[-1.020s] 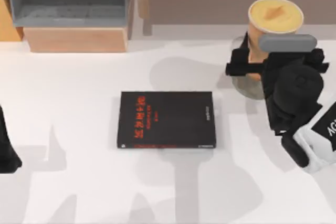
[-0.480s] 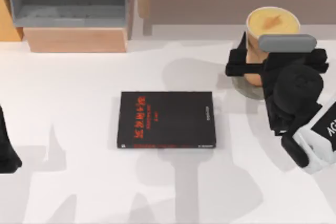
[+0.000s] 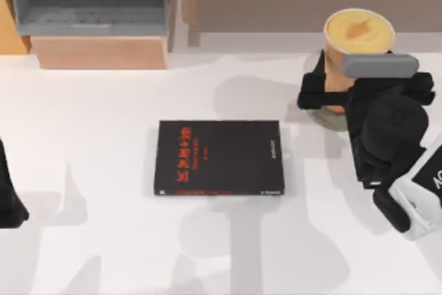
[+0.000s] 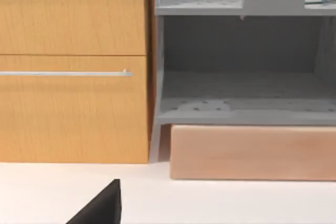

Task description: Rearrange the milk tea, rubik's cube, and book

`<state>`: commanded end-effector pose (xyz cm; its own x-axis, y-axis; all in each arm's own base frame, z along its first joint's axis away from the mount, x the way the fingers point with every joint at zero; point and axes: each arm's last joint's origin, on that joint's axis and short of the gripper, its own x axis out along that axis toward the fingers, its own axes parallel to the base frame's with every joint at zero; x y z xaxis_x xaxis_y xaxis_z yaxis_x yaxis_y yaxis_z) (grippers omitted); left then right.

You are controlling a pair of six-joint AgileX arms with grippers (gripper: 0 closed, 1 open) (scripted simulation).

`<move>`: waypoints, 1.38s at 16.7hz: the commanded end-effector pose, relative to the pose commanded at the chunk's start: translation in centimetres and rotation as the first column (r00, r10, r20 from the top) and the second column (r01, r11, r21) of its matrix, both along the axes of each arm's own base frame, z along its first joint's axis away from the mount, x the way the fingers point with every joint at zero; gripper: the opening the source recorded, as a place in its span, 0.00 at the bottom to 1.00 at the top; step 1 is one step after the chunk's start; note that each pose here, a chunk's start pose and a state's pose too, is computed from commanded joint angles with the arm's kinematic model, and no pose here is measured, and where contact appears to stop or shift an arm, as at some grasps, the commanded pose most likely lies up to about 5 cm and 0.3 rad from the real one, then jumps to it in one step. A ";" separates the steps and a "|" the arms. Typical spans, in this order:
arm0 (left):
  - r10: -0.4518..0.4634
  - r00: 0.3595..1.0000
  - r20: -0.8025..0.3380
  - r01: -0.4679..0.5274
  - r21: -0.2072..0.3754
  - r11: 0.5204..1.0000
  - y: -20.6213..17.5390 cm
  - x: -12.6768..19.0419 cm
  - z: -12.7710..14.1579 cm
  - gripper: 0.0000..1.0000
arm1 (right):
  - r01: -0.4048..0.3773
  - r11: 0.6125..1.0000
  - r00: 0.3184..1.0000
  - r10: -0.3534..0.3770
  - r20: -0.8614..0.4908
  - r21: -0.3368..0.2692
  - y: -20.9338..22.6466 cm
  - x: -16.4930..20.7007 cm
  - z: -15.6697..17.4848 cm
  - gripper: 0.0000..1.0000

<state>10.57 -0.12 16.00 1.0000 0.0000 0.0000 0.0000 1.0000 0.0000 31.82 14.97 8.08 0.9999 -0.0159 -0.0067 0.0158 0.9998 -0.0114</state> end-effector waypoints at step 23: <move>0.000 1.000 0.000 0.000 0.000 1.000 0.0 0.0 0.0 1.00 | 0.010 1.000 1.000 -0.010 0.011 0.002 -0.2 -2.8 5.6 1.00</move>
<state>10.57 -0.12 16.00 1.0000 0.0000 0.0000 0.0000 1.0000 0.0000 29.03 14.78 13.68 0.9997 -0.0255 0.0045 0.0255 0.9996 -0.0093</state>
